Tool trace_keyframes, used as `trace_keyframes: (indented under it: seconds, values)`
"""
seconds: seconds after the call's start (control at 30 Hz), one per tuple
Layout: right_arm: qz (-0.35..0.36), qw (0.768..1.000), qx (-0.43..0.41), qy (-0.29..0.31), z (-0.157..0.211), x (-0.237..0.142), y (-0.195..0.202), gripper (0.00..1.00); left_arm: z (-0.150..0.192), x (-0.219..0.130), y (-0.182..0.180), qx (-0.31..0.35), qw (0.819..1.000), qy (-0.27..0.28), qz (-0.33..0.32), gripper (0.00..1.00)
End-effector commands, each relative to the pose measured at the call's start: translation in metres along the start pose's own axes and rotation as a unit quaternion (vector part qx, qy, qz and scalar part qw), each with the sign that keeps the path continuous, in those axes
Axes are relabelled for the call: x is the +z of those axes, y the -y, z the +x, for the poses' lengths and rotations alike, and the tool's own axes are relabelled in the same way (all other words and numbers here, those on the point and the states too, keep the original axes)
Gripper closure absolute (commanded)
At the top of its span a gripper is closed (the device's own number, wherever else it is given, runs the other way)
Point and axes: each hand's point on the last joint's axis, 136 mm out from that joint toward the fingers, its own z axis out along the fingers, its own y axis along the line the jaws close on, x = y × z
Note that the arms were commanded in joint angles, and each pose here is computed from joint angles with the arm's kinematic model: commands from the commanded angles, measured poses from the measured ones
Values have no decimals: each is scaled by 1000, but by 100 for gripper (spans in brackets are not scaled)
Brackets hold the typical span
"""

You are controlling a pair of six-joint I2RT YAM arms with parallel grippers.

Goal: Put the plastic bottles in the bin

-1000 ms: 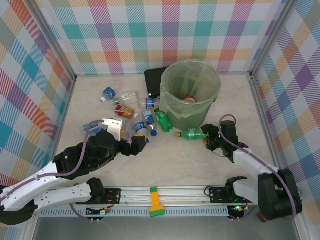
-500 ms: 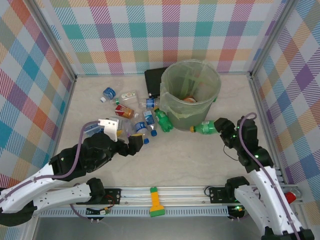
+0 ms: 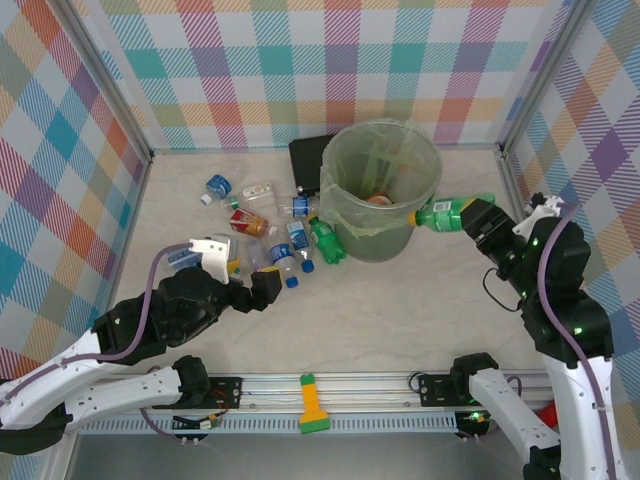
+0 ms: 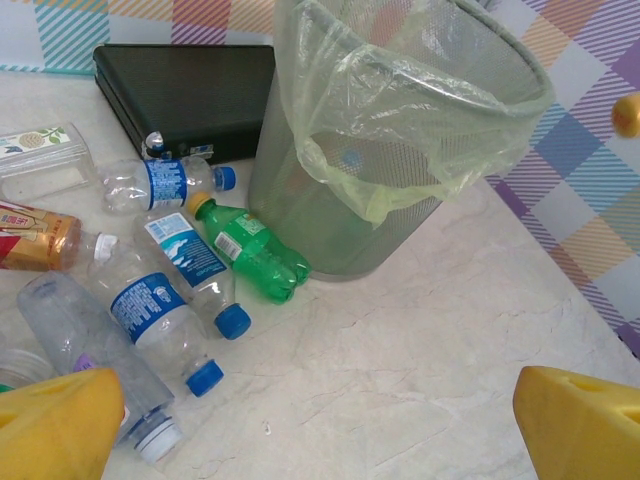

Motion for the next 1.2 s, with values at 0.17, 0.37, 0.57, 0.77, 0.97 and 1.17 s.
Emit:
trace_keyframes:
  seconds: [0.17,0.37,0.57,0.77,0.97,1.17]
  values:
    - [-27,999,-38,-6,-27,41,-39,48,-5,-3,2,5,1000,5,2,0]
    - [-50,997,-50,-23,-40,96,-67,50,-12,-5,5,9,1000,9,3,0]
    - [-32,992,-107,-52,-42,157,-79,49,-13,-8,2,12,1000,8,-3,0]
    - [32,969,-238,-63,-38,201,-80,48,-14,-11,-1,10,1000,9,-7,0]
    - [116,937,-321,-79,-35,228,-53,49,-14,-14,-3,10,1000,10,-8,0]
    - [160,916,-355,-97,-26,244,-28,48,-13,-13,-4,9,1000,9,-10,0]
